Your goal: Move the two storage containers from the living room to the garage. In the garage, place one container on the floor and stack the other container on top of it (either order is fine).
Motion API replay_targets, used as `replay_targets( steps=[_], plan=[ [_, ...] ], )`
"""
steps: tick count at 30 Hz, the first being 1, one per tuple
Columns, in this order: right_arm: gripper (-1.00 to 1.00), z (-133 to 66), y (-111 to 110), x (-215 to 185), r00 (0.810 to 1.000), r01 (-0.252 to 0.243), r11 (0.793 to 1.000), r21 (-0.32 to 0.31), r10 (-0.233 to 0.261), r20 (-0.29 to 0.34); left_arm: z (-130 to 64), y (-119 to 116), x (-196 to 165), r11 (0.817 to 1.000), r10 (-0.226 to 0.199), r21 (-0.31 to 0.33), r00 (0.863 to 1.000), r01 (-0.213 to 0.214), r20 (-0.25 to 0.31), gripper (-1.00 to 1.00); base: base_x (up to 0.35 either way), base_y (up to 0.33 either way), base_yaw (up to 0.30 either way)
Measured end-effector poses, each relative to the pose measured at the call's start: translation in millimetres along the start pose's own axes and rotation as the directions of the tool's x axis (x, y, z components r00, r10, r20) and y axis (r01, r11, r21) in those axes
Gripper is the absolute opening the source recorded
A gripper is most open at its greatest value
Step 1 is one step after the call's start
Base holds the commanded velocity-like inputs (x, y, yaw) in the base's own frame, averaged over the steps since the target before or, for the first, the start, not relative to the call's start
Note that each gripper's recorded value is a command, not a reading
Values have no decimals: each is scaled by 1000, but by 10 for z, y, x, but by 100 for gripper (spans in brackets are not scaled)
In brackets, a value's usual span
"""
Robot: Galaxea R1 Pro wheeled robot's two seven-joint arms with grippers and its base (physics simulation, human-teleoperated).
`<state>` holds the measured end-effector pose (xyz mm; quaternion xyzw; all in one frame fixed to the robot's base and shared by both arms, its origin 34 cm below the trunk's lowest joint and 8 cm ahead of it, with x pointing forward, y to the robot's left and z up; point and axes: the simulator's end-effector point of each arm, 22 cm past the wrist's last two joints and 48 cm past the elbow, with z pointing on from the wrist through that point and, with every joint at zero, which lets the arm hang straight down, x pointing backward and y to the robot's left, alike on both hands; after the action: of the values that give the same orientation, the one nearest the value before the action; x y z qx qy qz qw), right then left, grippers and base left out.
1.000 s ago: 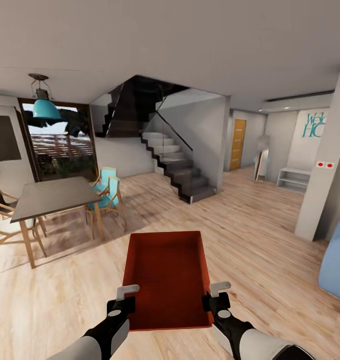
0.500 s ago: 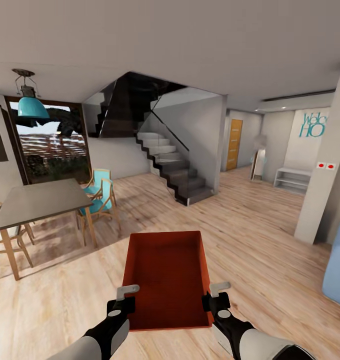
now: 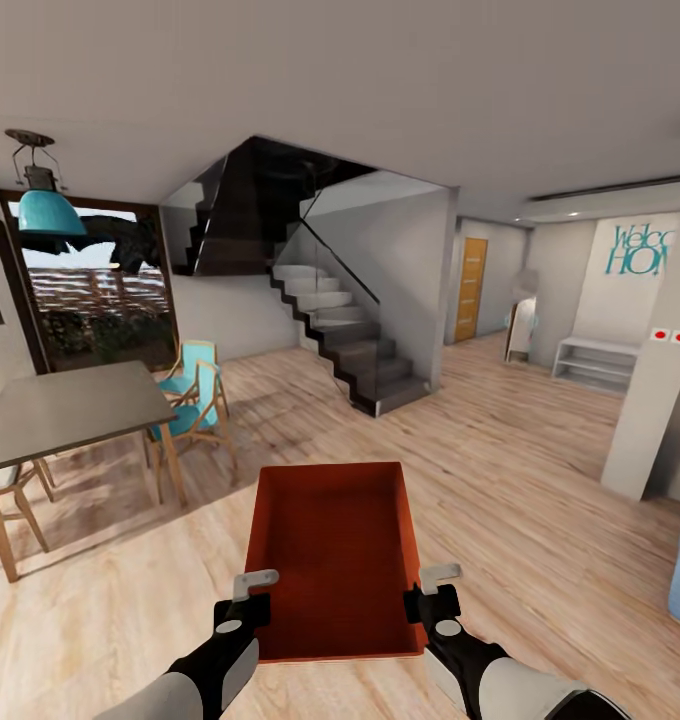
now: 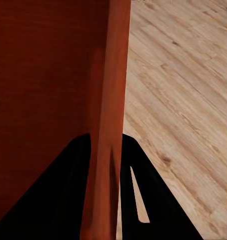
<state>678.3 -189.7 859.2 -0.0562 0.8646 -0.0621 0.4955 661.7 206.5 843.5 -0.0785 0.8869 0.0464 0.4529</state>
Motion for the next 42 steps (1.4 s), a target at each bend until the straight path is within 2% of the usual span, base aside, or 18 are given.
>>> replay_targets(
  steps=[17,42],
  plan=[
    [-100,0,0,-1,1000,0,1000,0,0,0,0,0,0,1000,0,0,1000,0,0,-100,321,0,-10],
    [-100,0,0,-1,1000,1,1000,1,-1,0,1,0,0,1000,0,1,1000,0,0,-100,321,0,-252]
  ],
)
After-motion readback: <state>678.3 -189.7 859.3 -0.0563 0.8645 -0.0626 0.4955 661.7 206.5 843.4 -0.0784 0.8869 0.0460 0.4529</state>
